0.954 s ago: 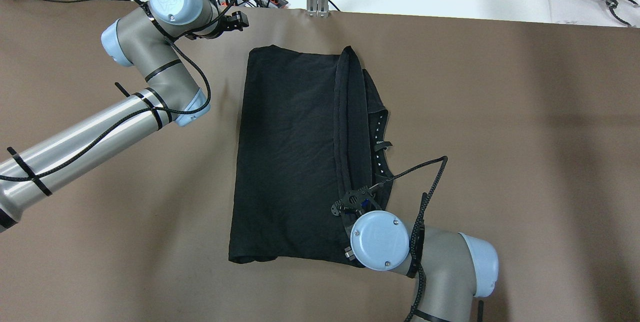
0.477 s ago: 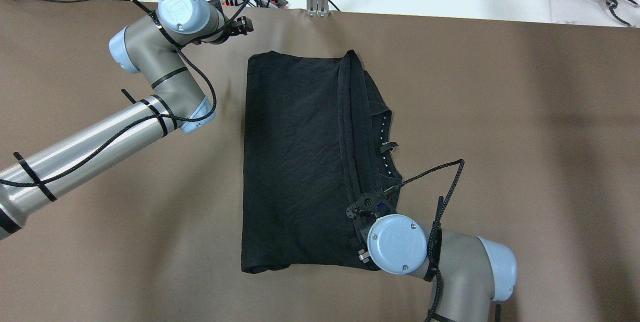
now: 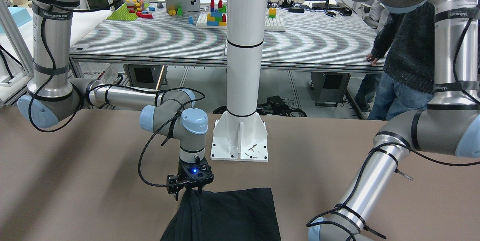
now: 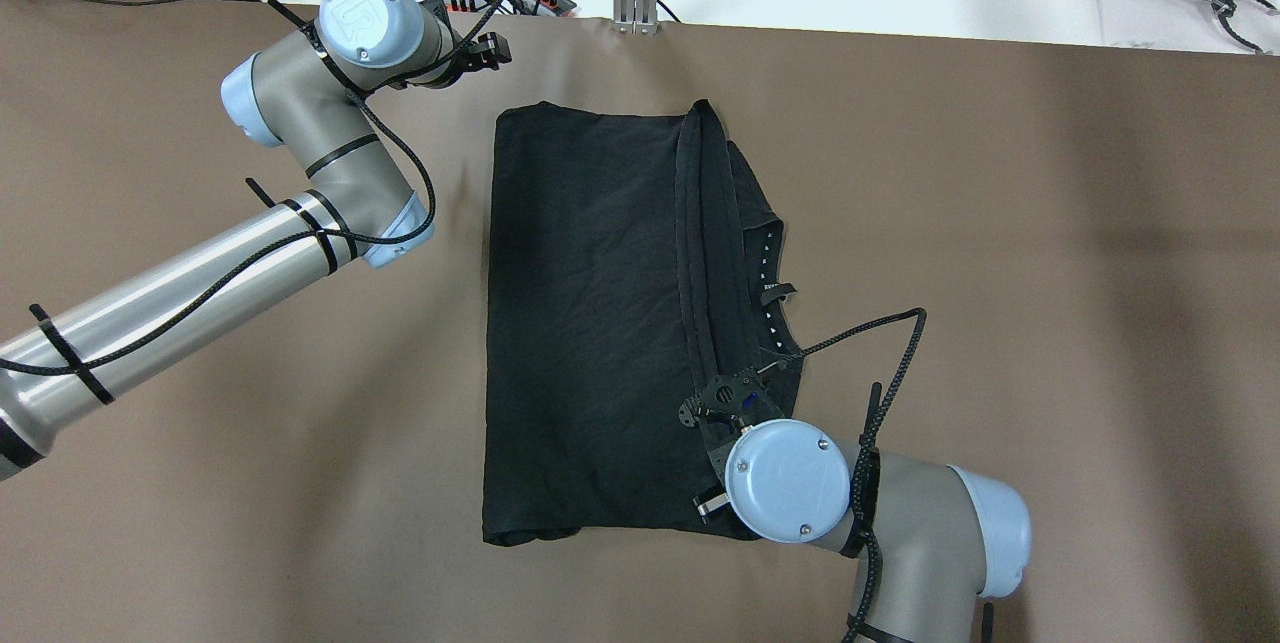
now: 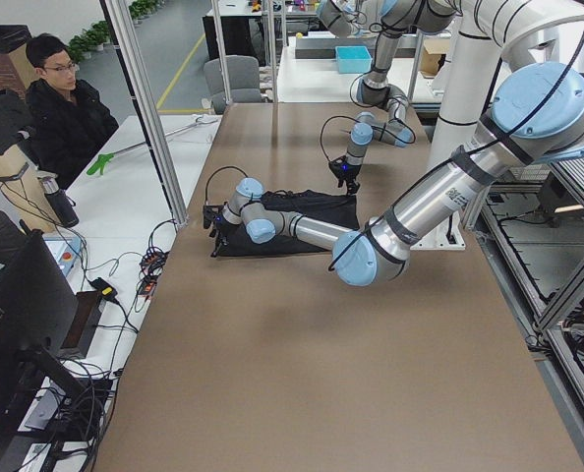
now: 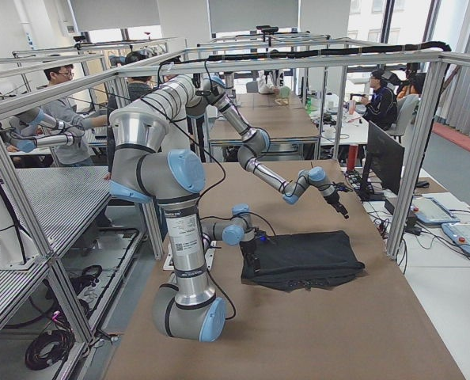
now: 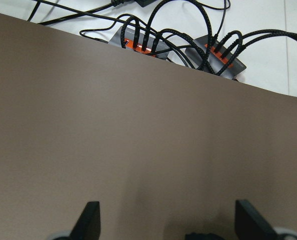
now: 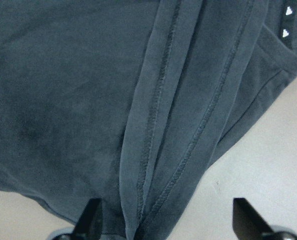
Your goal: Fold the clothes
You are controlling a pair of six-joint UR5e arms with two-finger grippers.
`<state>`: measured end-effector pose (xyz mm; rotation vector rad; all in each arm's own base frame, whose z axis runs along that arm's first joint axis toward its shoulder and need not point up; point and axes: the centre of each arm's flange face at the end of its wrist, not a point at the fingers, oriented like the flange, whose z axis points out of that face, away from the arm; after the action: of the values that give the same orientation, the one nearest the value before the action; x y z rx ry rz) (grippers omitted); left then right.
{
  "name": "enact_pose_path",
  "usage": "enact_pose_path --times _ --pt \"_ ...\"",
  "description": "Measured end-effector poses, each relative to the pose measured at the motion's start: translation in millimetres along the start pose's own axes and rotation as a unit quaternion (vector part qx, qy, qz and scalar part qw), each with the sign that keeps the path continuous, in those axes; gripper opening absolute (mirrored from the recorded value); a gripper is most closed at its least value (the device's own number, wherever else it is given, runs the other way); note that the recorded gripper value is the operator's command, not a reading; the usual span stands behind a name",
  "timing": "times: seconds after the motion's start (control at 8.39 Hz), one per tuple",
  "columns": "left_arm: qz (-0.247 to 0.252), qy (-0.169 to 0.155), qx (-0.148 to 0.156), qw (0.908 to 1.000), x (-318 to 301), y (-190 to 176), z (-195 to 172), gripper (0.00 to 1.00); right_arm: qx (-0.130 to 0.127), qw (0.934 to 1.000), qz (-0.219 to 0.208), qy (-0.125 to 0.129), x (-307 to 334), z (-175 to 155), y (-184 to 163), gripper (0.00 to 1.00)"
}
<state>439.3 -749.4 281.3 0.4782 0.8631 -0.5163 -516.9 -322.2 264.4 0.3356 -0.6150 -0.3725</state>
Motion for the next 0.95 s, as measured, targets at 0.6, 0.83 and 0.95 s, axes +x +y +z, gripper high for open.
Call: enact_pose_path --times 0.6,0.83,0.95 --pt "-0.001 -0.006 -0.017 0.9998 -1 6 -29 0.94 -0.003 0.999 -0.02 0.039 -46 16 -16 0.38" --pt "-0.001 -0.008 -0.018 0.9998 -1 6 -29 0.94 -0.005 0.9986 -0.027 0.046 -47 20 -14 0.36" --pt "-0.001 -0.009 -0.018 0.9998 -2 7 -28 0.94 -0.005 0.9985 -0.027 0.048 -46 21 -13 0.08"
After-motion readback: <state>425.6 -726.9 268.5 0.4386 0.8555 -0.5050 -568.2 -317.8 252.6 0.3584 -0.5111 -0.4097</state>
